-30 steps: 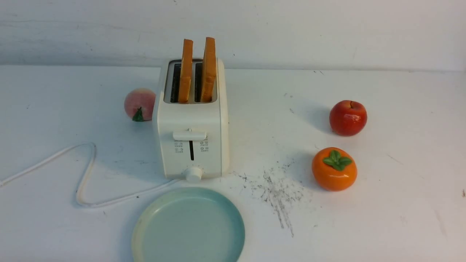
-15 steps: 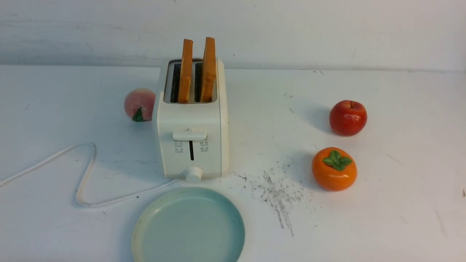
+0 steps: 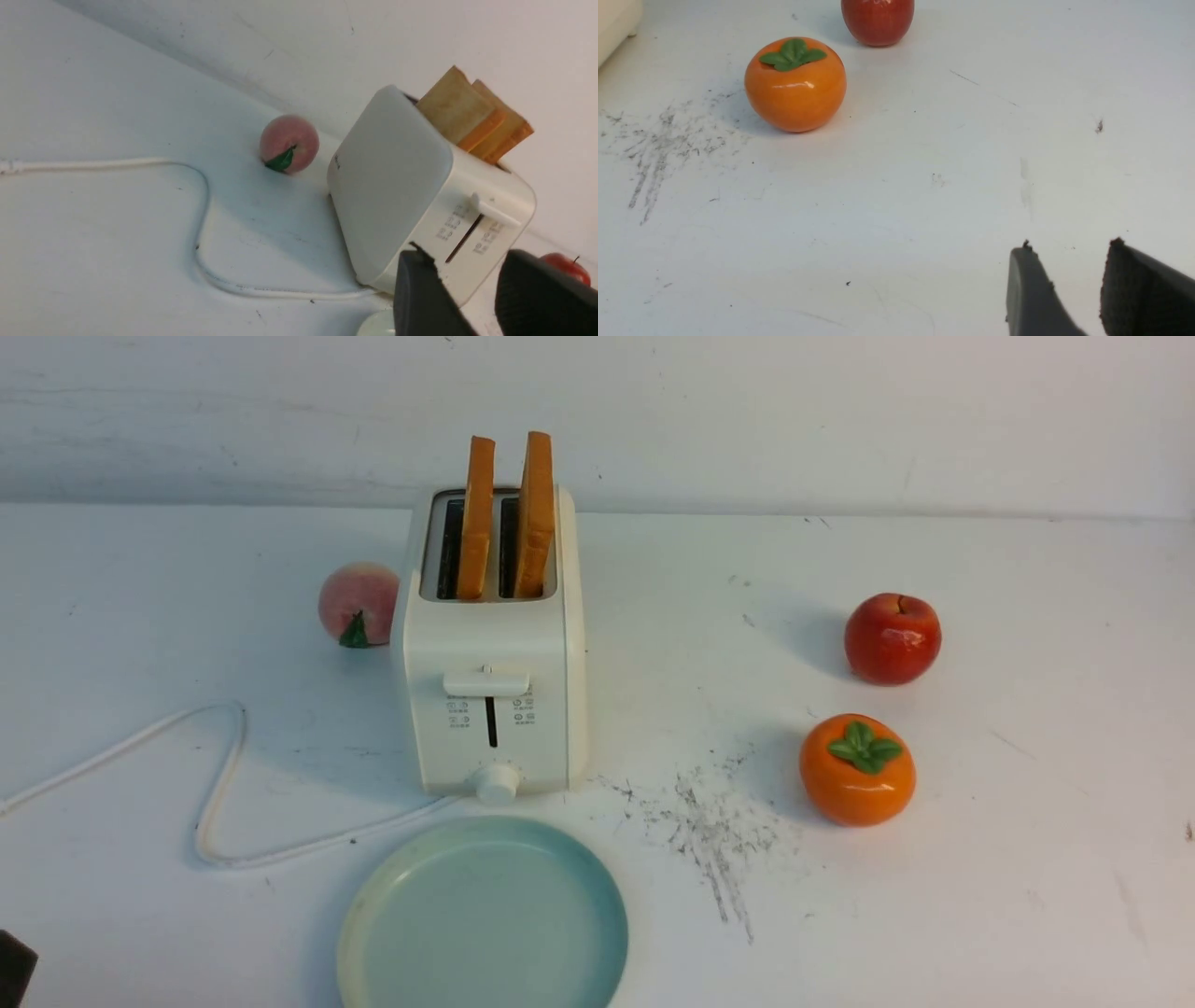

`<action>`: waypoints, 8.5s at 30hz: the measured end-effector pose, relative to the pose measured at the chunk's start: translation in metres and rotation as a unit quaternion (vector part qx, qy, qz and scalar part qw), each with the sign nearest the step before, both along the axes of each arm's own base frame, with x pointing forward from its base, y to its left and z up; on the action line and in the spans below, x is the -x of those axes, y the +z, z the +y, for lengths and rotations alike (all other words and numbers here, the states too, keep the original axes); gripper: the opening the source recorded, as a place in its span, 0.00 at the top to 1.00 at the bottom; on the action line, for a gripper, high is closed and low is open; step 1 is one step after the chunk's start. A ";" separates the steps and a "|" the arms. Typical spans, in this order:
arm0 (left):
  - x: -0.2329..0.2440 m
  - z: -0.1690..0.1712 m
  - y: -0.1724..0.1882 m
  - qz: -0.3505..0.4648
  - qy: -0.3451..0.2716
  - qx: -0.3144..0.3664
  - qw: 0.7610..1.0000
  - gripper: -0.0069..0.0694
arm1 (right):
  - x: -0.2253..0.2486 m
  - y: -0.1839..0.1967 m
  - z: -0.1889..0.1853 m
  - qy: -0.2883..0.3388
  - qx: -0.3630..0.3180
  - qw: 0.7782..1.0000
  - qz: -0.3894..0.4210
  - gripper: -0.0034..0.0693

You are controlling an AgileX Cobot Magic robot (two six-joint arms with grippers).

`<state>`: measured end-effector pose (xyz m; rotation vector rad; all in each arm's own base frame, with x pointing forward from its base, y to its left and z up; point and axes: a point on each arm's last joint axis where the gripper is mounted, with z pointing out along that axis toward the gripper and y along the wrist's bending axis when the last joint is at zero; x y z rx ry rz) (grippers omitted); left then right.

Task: Take toasted bread from bread machine on white table place on plate.
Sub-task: 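Reach for a toast slice standing in the toaster with the left gripper, then place the slice of bread on the plate with the left gripper, then grasp the toast slice in the toaster and pull it up out of the slot with the right gripper, then place the held slice of bread on top of the slice on the plate with the right gripper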

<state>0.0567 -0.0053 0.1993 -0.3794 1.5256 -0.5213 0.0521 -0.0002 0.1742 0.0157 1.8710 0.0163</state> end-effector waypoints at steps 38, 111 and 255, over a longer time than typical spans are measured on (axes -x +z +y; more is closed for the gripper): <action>0.026 0.005 0.199 -0.060 0.015 0.031 0.998 0.93 | 0.007 0.164 0.024 0.081 -0.263 0.960 -0.049 0.62; -0.204 -0.086 0.273 0.188 -0.218 -0.229 0.930 0.79 | -0.061 0.106 0.035 0.094 -0.180 0.925 0.323 0.95; 0.014 0.003 0.124 0.303 -0.060 -0.139 0.941 0.93 | -0.272 0.091 0.265 0.550 -0.091 0.751 0.354 0.80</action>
